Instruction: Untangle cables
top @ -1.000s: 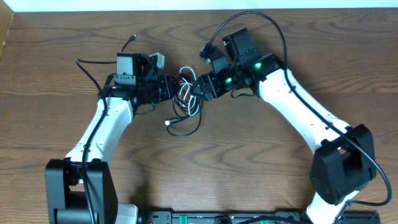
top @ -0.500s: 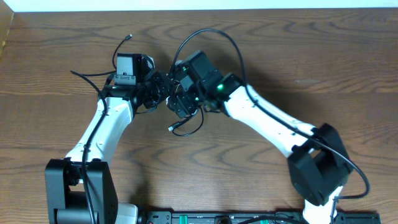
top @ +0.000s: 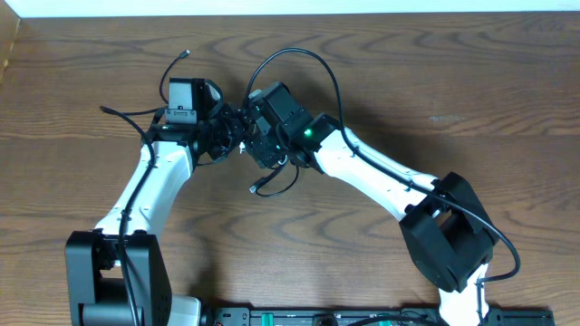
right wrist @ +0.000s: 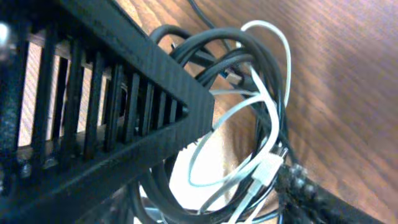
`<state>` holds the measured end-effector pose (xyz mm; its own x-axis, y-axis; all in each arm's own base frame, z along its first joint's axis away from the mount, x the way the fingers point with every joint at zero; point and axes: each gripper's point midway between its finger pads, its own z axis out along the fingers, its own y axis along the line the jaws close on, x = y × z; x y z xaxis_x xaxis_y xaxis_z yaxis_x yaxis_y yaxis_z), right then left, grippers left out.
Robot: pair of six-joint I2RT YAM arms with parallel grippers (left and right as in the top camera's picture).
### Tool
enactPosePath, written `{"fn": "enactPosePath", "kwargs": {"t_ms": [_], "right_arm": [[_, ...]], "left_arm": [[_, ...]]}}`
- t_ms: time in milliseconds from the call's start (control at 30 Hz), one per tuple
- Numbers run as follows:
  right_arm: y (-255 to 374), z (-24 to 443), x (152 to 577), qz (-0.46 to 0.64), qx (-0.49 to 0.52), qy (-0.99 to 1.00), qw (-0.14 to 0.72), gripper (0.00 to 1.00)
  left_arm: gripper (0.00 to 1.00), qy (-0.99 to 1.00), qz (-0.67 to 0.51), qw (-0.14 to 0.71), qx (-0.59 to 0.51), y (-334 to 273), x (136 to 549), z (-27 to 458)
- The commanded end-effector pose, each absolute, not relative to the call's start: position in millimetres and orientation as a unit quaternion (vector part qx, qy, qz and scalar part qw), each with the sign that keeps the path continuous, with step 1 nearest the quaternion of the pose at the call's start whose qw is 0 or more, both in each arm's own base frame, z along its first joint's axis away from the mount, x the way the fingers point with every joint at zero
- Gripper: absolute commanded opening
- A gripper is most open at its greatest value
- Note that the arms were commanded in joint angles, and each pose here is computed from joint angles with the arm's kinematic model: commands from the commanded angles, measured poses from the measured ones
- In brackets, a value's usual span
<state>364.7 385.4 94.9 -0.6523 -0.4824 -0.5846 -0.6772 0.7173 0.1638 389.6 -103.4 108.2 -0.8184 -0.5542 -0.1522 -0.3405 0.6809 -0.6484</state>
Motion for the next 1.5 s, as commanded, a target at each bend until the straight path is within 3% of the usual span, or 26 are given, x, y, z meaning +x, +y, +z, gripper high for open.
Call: {"fn": "enactPosePath", "kwargs": {"t_ms": [0,133,233,333,567,633,700,833,867,1100,1167,1267,1300,1467], "right_arm": [[396.4,89.1,357.4,0.188,-0.339,0.885,0.257,0.76],[406.1,92.1,348.3,0.218,-0.361,0.872,0.248,0.59],[406.6,91.9,346.6,0.217,-0.379,0.865,0.248,0.71],[404.2,98.9,349.9,0.219,-0.375,0.864,0.255,0.76],[401.0,120.9,350.9,0.251,-0.391,0.845,0.262,0.73],[401.0,123.3,349.9,0.266,-0.392,0.842,0.257,0.69],[395.9,123.7,355.4,0.267,-0.386,0.845,0.258,0.57],[389.0,125.2,362.4,0.276,-0.377,0.846,0.256,0.11],[388.2,125.7,363.1,0.28,-0.377,0.845,0.255,0.03],[374.8,131.0,377.8,0.307,-0.343,0.851,0.25,0.01],[367.6,132.8,385.4,0.318,-0.314,0.86,0.245,0.01],[361.7,137.1,391.6,0.341,-0.288,0.863,0.238,0.01],[359.0,137.5,394.2,0.343,-0.278,0.866,0.236,0.01],[348.6,137.0,403.2,0.347,-0.237,0.878,0.229,0.01]], "left_arm": [[0.08,0.897,-0.32,0.171,-0.253,-105.6,389.5,112.7],[0.08,0.893,-0.323,0.165,-0.267,-105.4,389.6,112.7],[0.08,0.885,-0.328,0.156,-0.29,-105.6,389.3,112.8],[0.08,0.875,-0.337,0.14,-0.317,-107.5,387.6,113.0],[0.08,0.848,-0.385,0.087,-0.354,-122.8,380.9,120.7],[0.07,0.837,-0.395,0.072,-0.372,-124.8,379.8,122.4],[0.08,0.822,-0.423,0.045,-0.378,-129.3,376.8,129.3],[0.08,0.811,-0.432,0.041,-0.392,-120.6,378.9,131.8],[0.08,0.81,-0.432,0.042,-0.395,-117.9,379.8,131.8],[0.08,0.8,-0.433,0.061,-0.412,-98.2,388.0,133.3],[0.25,0.797,-0.434,0.067,-0.415,-93.5,390.7,134.3],[0.7,0.794,-0.435,0.076,-0.418,-86.7,394.1,135.6],[0.74,0.793,-0.435,0.078,-0.419,-84.7,394.9,135.9],[0.74,0.79,-0.428,0.091,-0.429,-70.7,397.8,134.6]]}}
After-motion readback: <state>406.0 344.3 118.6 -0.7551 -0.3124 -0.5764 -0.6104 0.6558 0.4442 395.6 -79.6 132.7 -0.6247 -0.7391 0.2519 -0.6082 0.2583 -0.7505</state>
